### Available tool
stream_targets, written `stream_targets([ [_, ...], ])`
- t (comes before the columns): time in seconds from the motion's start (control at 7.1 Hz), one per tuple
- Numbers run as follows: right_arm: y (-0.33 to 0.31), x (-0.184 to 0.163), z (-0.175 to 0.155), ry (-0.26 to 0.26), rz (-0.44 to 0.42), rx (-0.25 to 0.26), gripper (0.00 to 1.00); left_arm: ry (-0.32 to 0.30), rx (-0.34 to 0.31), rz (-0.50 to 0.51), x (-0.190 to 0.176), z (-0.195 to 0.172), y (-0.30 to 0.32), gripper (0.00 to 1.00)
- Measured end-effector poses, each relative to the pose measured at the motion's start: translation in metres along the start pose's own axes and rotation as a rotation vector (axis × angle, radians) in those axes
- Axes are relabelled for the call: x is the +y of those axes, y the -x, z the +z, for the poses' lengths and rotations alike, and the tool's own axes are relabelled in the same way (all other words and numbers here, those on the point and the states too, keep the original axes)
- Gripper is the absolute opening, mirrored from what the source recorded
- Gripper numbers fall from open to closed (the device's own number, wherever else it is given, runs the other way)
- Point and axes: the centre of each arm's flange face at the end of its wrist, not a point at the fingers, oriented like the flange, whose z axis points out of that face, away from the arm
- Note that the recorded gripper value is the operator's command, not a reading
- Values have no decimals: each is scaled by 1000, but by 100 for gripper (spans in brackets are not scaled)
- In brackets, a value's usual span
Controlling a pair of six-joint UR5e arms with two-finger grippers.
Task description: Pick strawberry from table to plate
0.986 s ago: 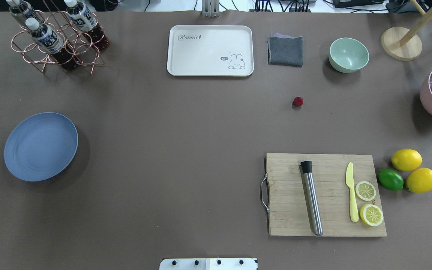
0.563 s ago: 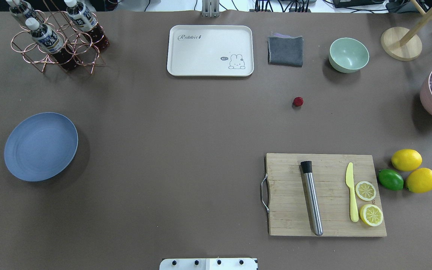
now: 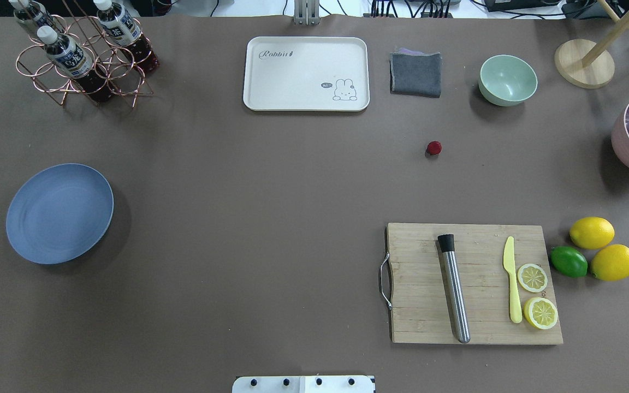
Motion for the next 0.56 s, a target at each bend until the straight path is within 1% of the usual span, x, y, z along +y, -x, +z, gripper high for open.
stream_targets([
  [0.14, 2, -1, 0, 0, -3, -4, 100, -12, 24, -60, -1, 10, -15, 98],
  [0.28, 3, -2, 0, 0, -6, -7, 100, -10, 52, -102, 3, 26, -32, 98],
  [0.56, 4, -2, 0, 0, -9, -13, 100, -7, 102, -122, 25, 64, -39, 98],
])
